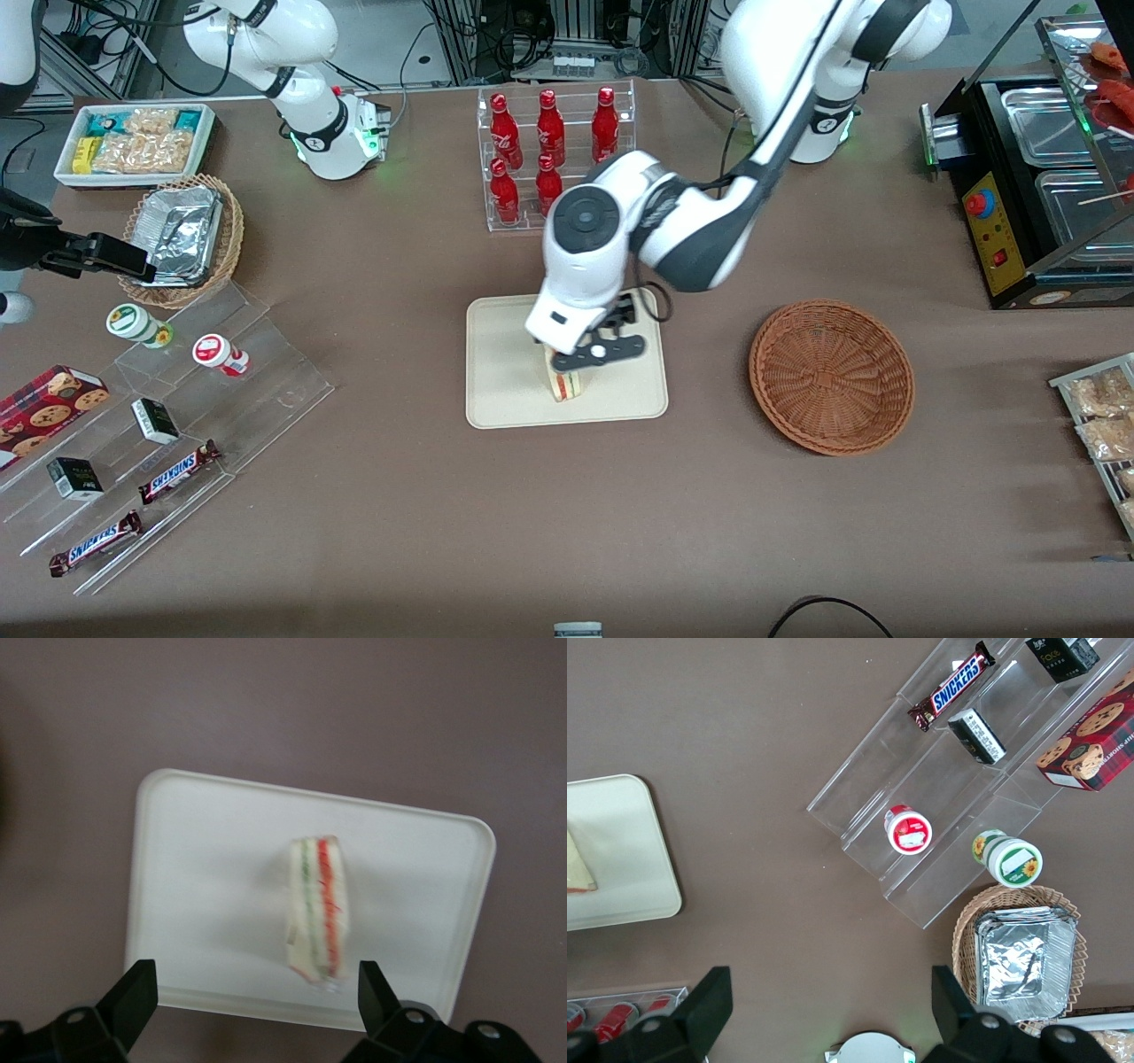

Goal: Place sandwich from basket to tray

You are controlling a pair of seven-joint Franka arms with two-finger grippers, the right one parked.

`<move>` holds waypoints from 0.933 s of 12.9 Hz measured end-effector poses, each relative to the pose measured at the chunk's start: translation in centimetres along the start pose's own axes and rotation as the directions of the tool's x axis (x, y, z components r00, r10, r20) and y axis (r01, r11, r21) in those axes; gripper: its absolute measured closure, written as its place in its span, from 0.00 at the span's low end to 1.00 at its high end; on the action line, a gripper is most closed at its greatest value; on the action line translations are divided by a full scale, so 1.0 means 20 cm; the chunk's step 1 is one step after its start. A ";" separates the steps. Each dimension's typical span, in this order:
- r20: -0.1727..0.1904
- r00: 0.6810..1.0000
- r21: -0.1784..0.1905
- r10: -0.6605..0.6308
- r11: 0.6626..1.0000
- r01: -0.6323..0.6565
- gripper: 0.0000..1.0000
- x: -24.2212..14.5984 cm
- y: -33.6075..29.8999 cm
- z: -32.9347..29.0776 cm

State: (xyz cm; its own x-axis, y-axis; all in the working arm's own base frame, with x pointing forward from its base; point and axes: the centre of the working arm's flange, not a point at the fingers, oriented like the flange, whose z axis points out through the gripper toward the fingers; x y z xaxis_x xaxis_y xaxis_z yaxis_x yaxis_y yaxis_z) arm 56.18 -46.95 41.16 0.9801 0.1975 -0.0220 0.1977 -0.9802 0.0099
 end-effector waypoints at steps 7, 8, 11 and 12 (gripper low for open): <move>0.069 0.982 0.045 0.176 0.983 -0.179 0.00 0.41 -0.93 -0.10; 0.073 0.977 0.043 0.201 0.978 -0.205 0.00 0.44 -1.07 -0.13; 0.082 0.960 0.037 0.269 0.962 -0.272 0.00 0.46 -1.45 -0.26; 0.102 0.950 0.038 0.294 0.953 -0.299 0.00 0.44 -1.55 -0.31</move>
State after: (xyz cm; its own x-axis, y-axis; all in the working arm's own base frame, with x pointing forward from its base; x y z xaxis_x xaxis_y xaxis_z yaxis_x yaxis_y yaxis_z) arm 58.84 -14.78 46.93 0.9875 -0.1023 -0.1197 -0.1056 -0.9942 -0.0215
